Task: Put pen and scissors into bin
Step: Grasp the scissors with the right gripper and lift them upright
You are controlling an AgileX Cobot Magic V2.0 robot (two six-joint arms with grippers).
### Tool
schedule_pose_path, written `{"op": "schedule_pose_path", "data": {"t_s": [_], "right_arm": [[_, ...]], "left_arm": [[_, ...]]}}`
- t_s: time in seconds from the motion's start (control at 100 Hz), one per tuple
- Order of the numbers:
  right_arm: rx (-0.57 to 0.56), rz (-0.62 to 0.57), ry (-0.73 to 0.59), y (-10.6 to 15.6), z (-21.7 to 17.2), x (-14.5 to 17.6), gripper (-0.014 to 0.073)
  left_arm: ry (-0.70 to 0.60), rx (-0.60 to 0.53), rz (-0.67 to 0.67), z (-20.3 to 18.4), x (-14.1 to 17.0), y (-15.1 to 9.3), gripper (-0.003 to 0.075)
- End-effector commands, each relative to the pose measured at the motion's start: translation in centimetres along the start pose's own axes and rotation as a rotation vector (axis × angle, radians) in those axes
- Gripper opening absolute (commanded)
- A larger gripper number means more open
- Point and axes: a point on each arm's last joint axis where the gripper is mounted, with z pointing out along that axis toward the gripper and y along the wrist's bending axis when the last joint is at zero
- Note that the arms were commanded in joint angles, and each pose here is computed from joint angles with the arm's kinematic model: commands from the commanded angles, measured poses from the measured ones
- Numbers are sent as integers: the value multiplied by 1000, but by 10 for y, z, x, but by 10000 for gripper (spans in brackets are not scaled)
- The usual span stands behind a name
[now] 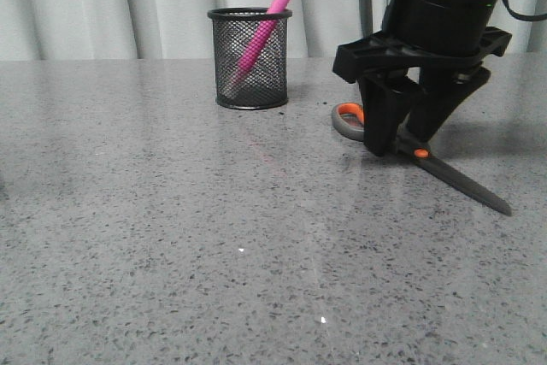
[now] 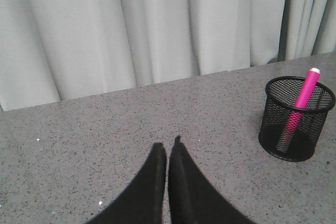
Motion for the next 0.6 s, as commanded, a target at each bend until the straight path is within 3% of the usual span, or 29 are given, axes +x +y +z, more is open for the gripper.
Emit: {"op": "schedule_pose_path", "data": {"t_s": [0.0, 0.25, 0.46, 0.59], "right_arm": [[18, -22, -50, 2, -10, -6, 240], [30, -48, -32, 5, -11, -4, -74], [47, -52, -147, 6, -46, -3, -75], [58, -39, -370, 9, -91, 9, -76]], "left_arm": [[-51, -30, -33, -4, -11, 3, -19], [-51, -30, -33, -4, -11, 3, -19], [-51, -30, -33, -4, -11, 3, -19], [-52, -30, -35, -4, -11, 3, -19]]}}
